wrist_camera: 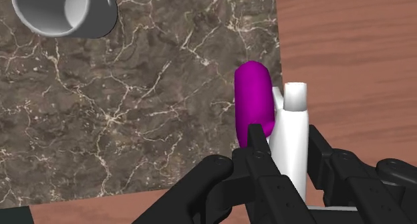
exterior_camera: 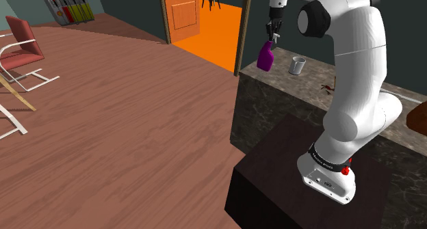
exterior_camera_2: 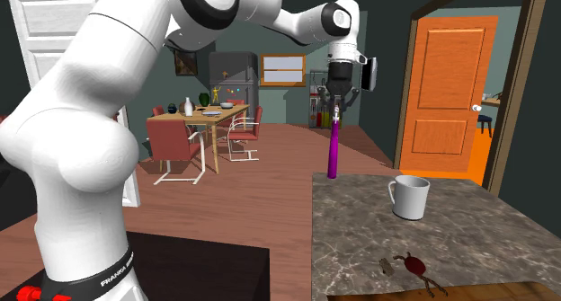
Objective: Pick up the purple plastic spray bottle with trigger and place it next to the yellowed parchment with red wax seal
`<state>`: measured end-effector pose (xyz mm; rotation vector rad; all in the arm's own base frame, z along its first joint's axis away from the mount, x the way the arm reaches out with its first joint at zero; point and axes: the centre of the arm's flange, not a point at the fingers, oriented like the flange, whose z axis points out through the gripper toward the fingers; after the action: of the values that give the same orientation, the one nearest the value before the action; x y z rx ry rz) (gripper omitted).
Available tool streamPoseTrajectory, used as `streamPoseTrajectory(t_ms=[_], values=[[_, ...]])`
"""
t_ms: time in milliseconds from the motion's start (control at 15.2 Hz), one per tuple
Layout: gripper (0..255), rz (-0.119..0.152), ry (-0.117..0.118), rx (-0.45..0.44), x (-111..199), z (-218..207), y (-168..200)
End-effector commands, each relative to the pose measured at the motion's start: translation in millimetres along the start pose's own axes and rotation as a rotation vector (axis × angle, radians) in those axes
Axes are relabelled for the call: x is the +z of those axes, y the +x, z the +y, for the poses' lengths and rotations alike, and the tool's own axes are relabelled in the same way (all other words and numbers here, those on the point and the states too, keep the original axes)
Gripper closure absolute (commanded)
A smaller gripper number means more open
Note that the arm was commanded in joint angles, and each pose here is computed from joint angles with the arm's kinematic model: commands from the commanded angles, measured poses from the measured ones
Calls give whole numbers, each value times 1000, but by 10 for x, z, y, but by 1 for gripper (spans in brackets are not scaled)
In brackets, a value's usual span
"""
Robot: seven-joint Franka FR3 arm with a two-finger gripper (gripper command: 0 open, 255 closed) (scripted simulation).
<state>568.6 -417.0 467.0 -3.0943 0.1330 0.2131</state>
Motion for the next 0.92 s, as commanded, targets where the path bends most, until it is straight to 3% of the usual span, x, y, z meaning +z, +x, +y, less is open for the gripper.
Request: streamPoseTrajectory(t_ms=[0, 660, 858], values=[[255, 0, 0, 0, -109, -8, -13], [255, 0, 0, 0, -617, -24, -84], [255, 0, 0, 0, -677, 56, -468]])
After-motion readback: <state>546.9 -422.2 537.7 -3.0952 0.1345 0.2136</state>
